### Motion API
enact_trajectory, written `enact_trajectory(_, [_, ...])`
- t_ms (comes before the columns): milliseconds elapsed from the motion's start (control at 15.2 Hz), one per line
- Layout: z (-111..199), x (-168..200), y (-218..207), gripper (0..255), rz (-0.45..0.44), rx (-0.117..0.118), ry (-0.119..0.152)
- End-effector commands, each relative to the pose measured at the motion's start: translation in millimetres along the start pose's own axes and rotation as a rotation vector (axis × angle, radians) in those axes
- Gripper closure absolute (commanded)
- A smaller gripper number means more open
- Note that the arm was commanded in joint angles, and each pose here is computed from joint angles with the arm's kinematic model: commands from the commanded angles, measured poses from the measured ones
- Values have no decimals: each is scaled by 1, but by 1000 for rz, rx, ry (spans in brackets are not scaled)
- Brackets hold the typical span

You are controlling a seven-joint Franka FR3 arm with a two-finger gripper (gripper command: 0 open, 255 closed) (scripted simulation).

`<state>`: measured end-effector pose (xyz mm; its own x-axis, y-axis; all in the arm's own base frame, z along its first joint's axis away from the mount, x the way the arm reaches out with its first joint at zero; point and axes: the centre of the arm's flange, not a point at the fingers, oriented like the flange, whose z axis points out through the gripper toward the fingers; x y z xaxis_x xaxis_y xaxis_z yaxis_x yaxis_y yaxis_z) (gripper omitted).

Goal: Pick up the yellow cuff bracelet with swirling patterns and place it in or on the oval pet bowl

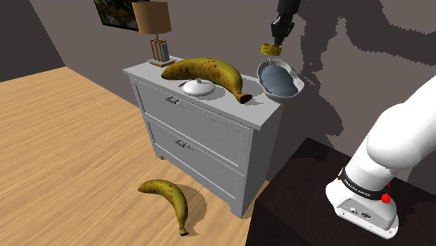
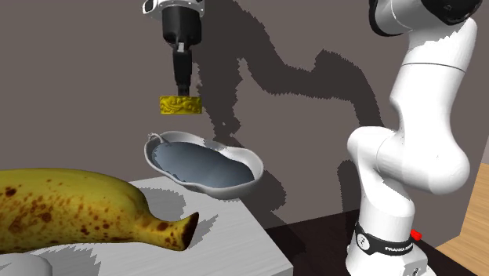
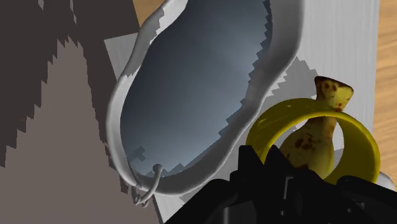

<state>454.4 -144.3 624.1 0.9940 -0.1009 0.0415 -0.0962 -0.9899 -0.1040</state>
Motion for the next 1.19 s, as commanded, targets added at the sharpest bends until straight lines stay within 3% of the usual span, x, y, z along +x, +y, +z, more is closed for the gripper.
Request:
enact_trajectory(0, [-1,11,25,255,-2,-1,0])
enact_trajectory(66, [-3,18,39,255,-2,-1,0])
enact_trajectory(1122, [77,15,47,255,-2,-1,0])
